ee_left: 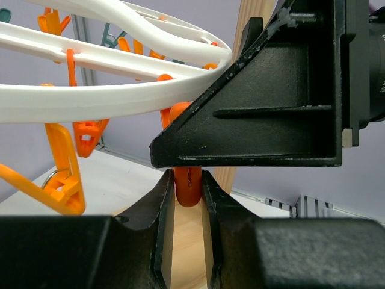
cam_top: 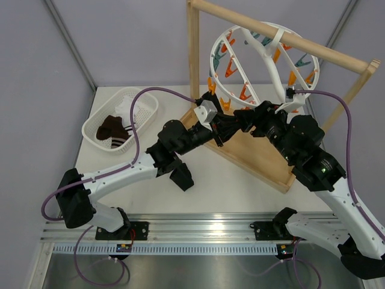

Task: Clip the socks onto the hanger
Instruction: Open the clamp at the hanger.

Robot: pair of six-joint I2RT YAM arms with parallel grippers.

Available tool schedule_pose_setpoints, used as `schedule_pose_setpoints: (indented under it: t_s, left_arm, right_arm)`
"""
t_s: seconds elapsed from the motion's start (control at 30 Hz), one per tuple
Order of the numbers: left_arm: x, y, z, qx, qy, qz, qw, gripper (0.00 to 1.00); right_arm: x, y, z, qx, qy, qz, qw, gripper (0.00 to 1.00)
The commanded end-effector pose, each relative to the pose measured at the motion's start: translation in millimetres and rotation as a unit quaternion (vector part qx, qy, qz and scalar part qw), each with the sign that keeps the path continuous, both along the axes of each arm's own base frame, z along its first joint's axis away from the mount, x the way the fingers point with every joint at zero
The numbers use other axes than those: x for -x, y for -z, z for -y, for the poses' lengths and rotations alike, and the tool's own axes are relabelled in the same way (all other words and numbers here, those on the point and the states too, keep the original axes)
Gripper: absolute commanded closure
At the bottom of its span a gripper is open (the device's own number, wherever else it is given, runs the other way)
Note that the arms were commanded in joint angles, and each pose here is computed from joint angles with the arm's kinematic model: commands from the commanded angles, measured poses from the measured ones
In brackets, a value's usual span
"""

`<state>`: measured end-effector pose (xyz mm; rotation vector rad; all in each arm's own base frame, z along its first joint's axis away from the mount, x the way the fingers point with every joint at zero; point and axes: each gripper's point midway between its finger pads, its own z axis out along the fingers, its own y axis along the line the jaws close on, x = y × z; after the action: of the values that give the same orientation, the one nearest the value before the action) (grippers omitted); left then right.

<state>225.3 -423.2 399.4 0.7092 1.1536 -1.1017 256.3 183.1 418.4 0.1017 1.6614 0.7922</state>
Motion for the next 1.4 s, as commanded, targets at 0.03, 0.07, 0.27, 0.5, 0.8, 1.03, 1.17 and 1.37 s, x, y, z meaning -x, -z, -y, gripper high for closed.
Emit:
schedule_pose_setpoints:
  t_s: [0.03, 0.07, 0.27, 0.5, 0.8, 1.03, 1.17, 1.37]
  left_arm:
    - [38.0, 3.9, 18.0, -0.012, 0.095, 0.002, 0.995, 0.89]
    - [37.6, 5.3, 18.8, -0.013, 0.096, 0.000, 0.995, 0.89]
    - [36.9, 8.9, 20.5, -0.010, 0.098, -0.006, 0.995, 0.89]
    - [38.7, 10.2, 20.7, -0.010, 0.103, -0.008, 0.995, 0.90]
    - [36.3, 15.7, 19.3, -0.013, 0.098, -0.011, 0.995, 0.90]
    - [35.1, 22.7, 20.6, -0.020, 0.098, -0.018, 0.995, 0.91]
    - [32.0, 28.4, 19.3, -0.028, 0.088, -0.023, 0.995, 0.90]
    - [30.3, 31.6, 15.2, -0.042, 0.077, -0.027, 0.996, 0.74]
  right_arm:
    - [-11.1, -46.4, 15.7, -0.062, 0.050, 0.067, 0.995, 0.41]
    - [-9.7, -48.1, 16.6, -0.063, 0.050, 0.069, 0.994, 0.41]
    - [-7.0, -52.8, 25.5, -0.094, 0.067, 0.081, 0.990, 0.43]
    - [-7.4, -52.5, 26.1, -0.104, 0.070, 0.083, 0.989, 0.46]
    - [-6.3, -53.5, 29.3, -0.107, 0.075, 0.087, 0.988, 0.49]
    - [-6.6, -52.0, 31.6, -0.100, 0.081, 0.083, 0.988, 0.55]
    - [-7.4, -48.7, 33.0, -0.095, 0.085, 0.077, 0.989, 0.66]
    - [-7.2, -39.7, 38.8, -0.084, 0.099, 0.064, 0.990, 0.83]
